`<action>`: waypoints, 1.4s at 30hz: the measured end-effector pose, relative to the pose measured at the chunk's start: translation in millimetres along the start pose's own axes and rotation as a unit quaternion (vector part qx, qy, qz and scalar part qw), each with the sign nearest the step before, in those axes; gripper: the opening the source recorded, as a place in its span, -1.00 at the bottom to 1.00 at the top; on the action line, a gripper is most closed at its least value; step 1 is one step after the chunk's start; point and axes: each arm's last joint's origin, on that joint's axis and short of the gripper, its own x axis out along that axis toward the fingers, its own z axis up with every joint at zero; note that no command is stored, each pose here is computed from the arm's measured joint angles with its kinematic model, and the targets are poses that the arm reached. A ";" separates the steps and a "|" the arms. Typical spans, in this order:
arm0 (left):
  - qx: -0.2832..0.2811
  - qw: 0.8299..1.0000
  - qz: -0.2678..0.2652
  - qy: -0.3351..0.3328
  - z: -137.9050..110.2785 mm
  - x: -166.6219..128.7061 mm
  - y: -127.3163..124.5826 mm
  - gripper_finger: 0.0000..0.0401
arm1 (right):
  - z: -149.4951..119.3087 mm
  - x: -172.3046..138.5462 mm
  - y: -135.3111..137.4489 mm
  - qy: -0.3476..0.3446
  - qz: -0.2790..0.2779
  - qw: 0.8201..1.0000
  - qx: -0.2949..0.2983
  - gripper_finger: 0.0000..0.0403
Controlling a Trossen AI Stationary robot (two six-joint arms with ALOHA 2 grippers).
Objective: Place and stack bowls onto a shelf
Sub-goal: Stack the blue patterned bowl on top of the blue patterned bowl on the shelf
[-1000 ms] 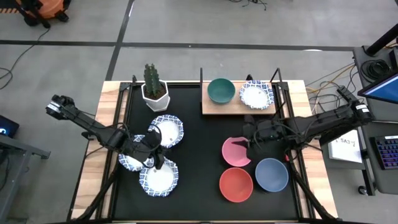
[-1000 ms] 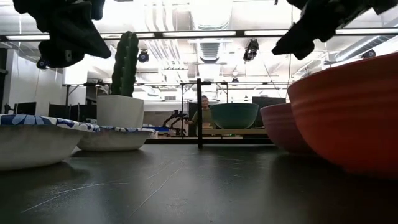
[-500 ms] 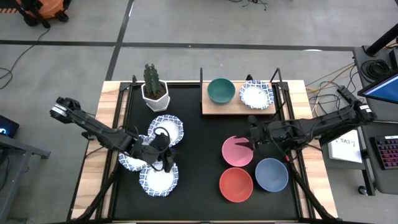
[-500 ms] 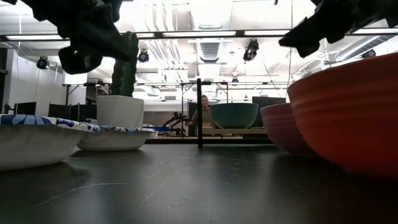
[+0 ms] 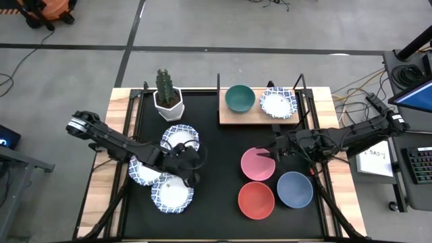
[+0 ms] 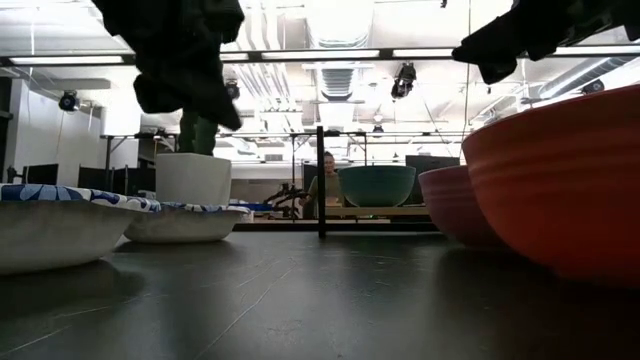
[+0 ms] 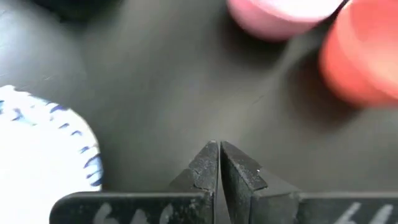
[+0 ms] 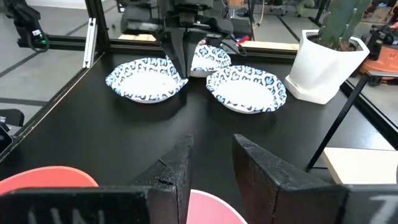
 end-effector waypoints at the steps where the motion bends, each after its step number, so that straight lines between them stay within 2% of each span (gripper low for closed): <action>1: 0.010 1.000 0.018 0.017 0.9 0.9 -0.4 -1.00 | 0.1 -0.1 0.0 0.000 0.000 1.000 0.000 -0.50; 6: 0.073 0.991 0.081 0.081 4.1 3.0 -1.4 -0.90 | 0.3 -0.6 0.3 -0.001 0.007 1.000 0.000 -0.50; 11: 0.167 0.975 0.093 0.110 -1.5 5.5 2.1 -0.65 | -0.1 -0.6 0.7 0.001 0.013 1.000 -0.001 -0.50; 16: 0.188 0.968 0.109 0.124 -9.4 10.6 12.0 -0.40 | 0.0 -0.6 0.7 0.001 0.013 1.000 0.000 -0.50; 20: 0.194 0.962 0.160 0.112 -18.5 18.3 26.3 -0.30 | -0.1 -0.5 0.7 0.001 0.013 1.000 0.000 -0.50; 27: 0.171 0.969 0.144 0.102 -30.4 32.6 36.8 -0.34 | -0.2 -0.5 0.7 0.001 0.013 1.000 0.003 -0.50; 42: 0.145 0.970 0.159 0.111 -42.0 37.0 46.3 -0.61 | -0.5 -0.4 0.7 0.003 0.012 1.000 0.001 -0.53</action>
